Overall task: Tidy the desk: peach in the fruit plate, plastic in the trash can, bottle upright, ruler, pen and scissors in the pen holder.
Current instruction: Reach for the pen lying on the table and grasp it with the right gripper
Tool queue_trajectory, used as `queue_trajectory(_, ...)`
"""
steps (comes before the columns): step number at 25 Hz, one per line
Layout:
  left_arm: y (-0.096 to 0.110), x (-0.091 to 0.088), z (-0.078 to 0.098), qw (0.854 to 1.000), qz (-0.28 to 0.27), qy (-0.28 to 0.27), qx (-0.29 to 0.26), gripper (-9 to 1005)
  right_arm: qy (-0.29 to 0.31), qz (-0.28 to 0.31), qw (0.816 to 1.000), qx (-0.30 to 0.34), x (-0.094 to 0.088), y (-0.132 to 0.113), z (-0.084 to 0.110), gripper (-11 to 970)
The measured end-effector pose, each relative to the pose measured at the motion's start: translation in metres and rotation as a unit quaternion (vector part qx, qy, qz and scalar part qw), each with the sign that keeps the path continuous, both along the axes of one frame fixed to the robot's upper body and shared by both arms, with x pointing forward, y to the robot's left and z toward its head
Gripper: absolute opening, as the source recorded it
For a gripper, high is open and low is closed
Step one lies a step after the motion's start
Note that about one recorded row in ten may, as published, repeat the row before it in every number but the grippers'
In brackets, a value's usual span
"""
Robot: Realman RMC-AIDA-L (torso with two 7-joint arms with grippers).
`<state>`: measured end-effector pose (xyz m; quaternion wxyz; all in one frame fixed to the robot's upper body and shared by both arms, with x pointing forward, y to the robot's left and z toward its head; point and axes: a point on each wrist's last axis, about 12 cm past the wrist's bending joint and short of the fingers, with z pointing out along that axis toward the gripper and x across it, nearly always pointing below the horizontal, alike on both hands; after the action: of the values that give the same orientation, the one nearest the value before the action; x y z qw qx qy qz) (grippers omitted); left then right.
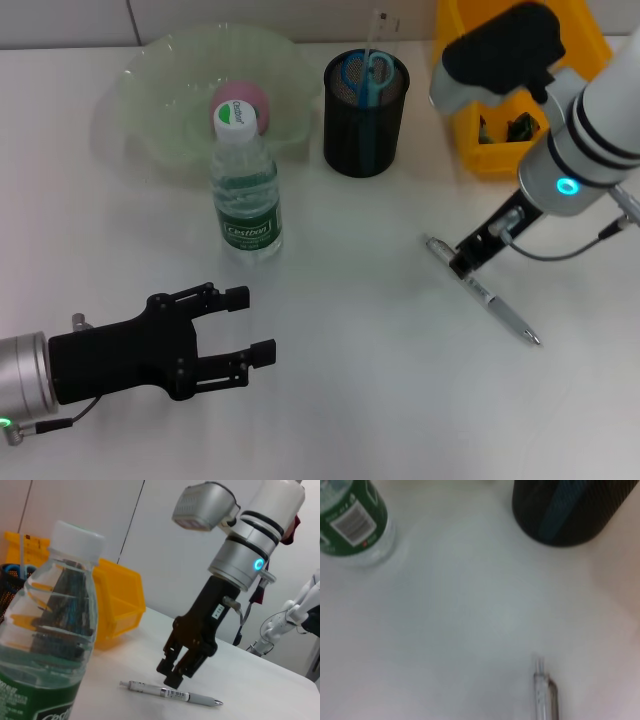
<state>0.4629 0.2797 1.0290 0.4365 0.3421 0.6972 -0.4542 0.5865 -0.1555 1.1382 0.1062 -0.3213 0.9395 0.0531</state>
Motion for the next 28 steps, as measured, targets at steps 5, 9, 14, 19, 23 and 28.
queue_trajectory(5,0.000,0.001,-0.001,1.000,0.002,0.000,0.003,819,0.004,0.009,1.000,-0.008,-0.004,0.001,-0.008,376)
queue_trajectory(9,-0.001,0.001,-0.001,1.000,0.003,0.000,0.003,819,0.008,0.010,1.000,-0.010,-0.006,0.001,-0.011,364)
queue_trajectory(14,-0.002,0.001,-0.001,1.000,0.003,0.000,0.003,819,0.011,0.011,1.000,-0.006,-0.008,0.001,-0.014,317)
queue_trajectory(19,-0.002,0.001,-0.001,1.000,0.004,0.000,0.003,819,0.015,0.010,1.000,-0.006,-0.008,0.001,-0.017,254)
queue_trajectory(23,-0.002,0.001,-0.001,1.000,0.004,0.000,0.003,820,0.014,0.009,1.000,-0.006,-0.008,0.000,-0.018,232)
queue_trajectory(28,-0.002,0.001,-0.002,1.000,0.004,0.001,0.003,820,0.012,0.012,1.000,-0.004,-0.009,-0.002,-0.020,177)
